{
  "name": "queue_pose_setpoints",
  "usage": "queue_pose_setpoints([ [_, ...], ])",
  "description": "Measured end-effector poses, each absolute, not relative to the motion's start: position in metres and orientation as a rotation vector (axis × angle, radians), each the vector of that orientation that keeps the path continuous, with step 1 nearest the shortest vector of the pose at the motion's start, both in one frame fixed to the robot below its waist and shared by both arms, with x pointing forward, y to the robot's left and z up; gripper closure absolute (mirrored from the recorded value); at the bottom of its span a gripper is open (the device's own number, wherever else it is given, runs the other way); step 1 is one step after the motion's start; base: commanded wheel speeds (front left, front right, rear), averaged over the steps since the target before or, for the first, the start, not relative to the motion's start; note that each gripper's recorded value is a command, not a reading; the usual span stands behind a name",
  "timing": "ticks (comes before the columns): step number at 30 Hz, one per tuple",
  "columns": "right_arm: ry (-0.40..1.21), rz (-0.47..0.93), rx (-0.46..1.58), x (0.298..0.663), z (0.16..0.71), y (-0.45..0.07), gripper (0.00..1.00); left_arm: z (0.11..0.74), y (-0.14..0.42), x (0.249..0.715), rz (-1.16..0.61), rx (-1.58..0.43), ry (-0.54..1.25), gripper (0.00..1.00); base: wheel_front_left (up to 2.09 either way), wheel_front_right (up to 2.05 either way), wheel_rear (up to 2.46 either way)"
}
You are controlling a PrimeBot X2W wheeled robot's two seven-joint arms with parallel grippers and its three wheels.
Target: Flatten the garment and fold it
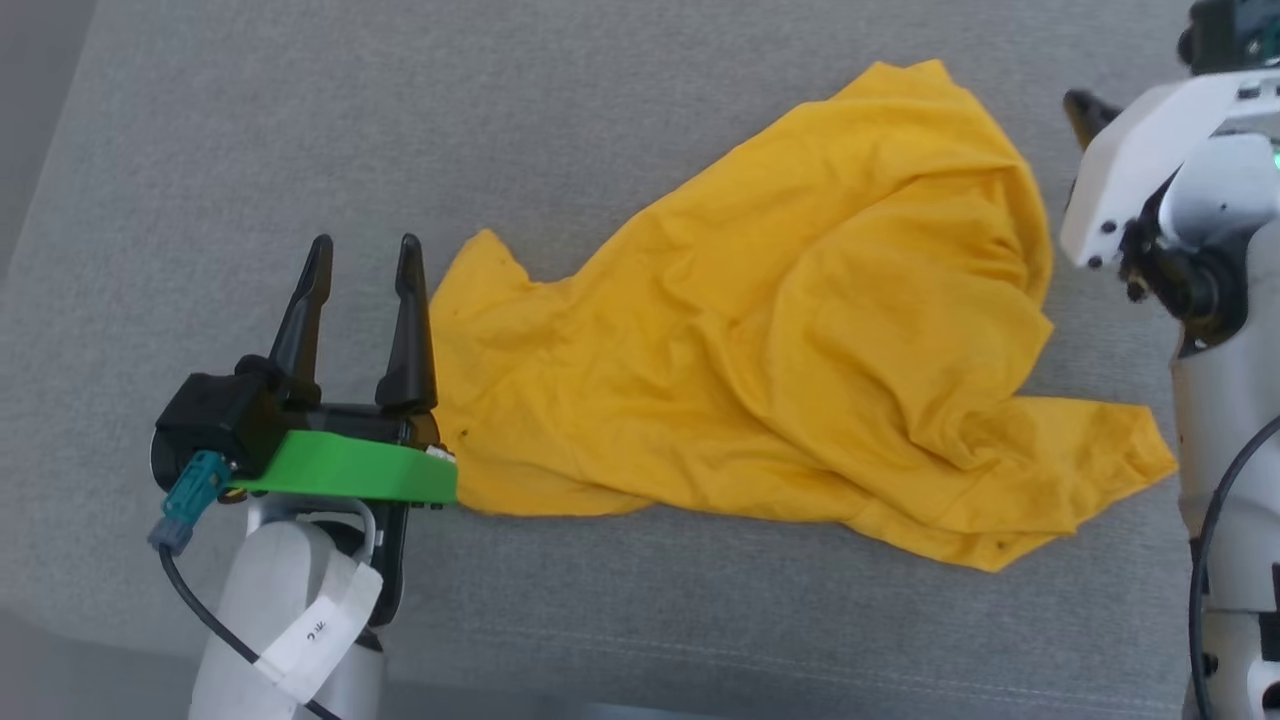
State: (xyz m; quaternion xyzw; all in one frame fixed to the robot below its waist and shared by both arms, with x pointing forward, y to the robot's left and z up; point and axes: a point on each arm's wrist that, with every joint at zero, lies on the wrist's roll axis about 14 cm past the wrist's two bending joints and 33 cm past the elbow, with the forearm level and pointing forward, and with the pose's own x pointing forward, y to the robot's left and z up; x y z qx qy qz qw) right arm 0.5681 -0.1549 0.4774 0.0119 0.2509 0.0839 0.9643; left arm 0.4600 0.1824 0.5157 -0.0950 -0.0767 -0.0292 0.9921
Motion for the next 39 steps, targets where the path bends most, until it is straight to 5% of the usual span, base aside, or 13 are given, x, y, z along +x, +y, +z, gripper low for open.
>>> queue_pose_setpoints([
  [1,0.490,0.180,0.035,0.573,0.479,-0.149,1.00,0.514,0.186,0.460,-0.049,-0.188,-0.151,0.00,0.00,0.00,0.00],
  [2,0.464,0.191,0.050,0.577,0.480,-0.142,0.00,0.513,0.190,0.459,-0.035,-0.186,-0.146,0.00,0.00,0.00,0.00],
  [10,0.391,0.220,0.094,0.554,0.468,-0.127,0.00,0.513,0.205,0.452,0.012,-0.180,-0.147,0.00,0.00,0.00,0.00],
  [18,0.639,0.202,-0.002,0.487,0.419,-0.148,0.00,0.511,0.174,0.458,-0.068,-0.216,-0.140,0.00,0.00,0.00,0.00],
  [32,0.902,0.330,-0.144,0.488,0.371,-0.115,0.00,0.489,0.172,0.462,-0.071,-0.222,-0.084,0.00,0.00,0.00,0.00],
  [33,0.915,0.336,-0.147,0.491,0.371,-0.114,0.35,0.487,0.174,0.461,-0.066,-0.221,-0.081,0.00,0.00,0.00,0.00],
  [34,0.918,0.343,-0.144,0.493,0.371,-0.112,1.00,0.487,0.175,0.461,-0.062,-0.220,-0.079,0.00,0.00,0.00,0.00],
  [39,0.883,0.363,-0.132,0.514,0.382,-0.109,1.00,0.482,0.180,0.459,-0.051,-0.220,-0.067,0.00,0.00,0.00,0.00],
])
